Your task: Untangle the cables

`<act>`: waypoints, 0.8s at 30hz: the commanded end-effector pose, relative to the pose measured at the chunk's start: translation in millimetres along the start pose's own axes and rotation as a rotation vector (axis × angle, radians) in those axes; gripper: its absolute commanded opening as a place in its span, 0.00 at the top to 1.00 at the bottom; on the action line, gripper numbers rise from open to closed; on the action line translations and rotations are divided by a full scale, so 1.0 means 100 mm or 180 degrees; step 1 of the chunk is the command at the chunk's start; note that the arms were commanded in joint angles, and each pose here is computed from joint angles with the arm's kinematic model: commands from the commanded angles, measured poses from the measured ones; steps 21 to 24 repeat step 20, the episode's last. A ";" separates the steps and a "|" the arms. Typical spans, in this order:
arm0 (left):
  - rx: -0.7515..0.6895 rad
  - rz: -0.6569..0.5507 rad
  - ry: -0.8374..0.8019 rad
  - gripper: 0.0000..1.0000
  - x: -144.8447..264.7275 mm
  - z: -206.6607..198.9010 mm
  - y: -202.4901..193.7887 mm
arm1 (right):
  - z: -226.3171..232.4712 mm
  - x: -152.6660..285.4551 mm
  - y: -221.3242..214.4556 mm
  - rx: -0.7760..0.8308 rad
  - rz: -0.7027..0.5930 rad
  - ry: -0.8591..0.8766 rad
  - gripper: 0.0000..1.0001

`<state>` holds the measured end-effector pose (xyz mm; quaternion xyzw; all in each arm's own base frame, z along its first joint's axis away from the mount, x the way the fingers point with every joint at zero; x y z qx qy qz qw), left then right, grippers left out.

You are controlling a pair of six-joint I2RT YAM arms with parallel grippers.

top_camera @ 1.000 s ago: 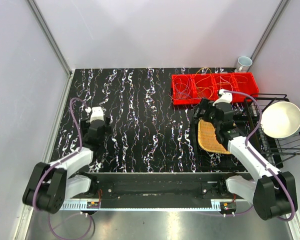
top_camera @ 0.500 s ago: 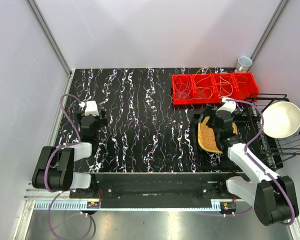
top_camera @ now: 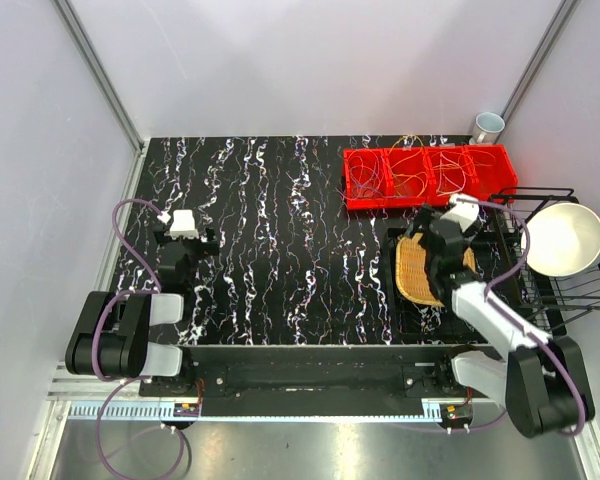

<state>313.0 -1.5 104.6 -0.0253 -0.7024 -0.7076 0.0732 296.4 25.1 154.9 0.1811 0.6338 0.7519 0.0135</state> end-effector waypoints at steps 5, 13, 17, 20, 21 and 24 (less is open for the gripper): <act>0.0034 -0.0326 -0.0065 0.01 -0.06 -0.02 0.22 | 0.06 -0.11 0.35 -0.0084 -0.0037 -0.0278 0.00; 0.0034 -0.0322 -0.0060 0.01 -0.06 -0.02 0.22 | 0.05 -0.01 0.41 -0.0361 -0.0245 -0.0175 0.01; 0.0034 -0.0326 -0.0065 0.01 -0.06 -0.02 0.22 | 0.01 0.05 0.50 -0.0254 -0.0442 -0.0144 0.00; 0.0035 -0.0331 -0.0060 0.01 -0.06 -0.02 0.23 | -0.05 0.03 0.54 0.0020 -0.0408 -0.0293 0.00; 0.0035 -0.0331 -0.0060 0.01 -0.06 -0.02 0.23 | -0.05 0.03 0.54 0.0020 -0.0408 -0.0293 0.00; 0.0035 -0.0331 -0.0060 0.01 -0.06 -0.02 0.23 | -0.05 0.03 0.54 0.0020 -0.0408 -0.0293 0.00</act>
Point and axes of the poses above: each gripper's point midway between its finger pads, its own x axis back along the fingers, its own z axis along the line the jaws close on, y = z × x, the point moved 5 cm from there along x, back along the fingers, and after that the axes turned 2 degrees about x, right-handed, at the moved point
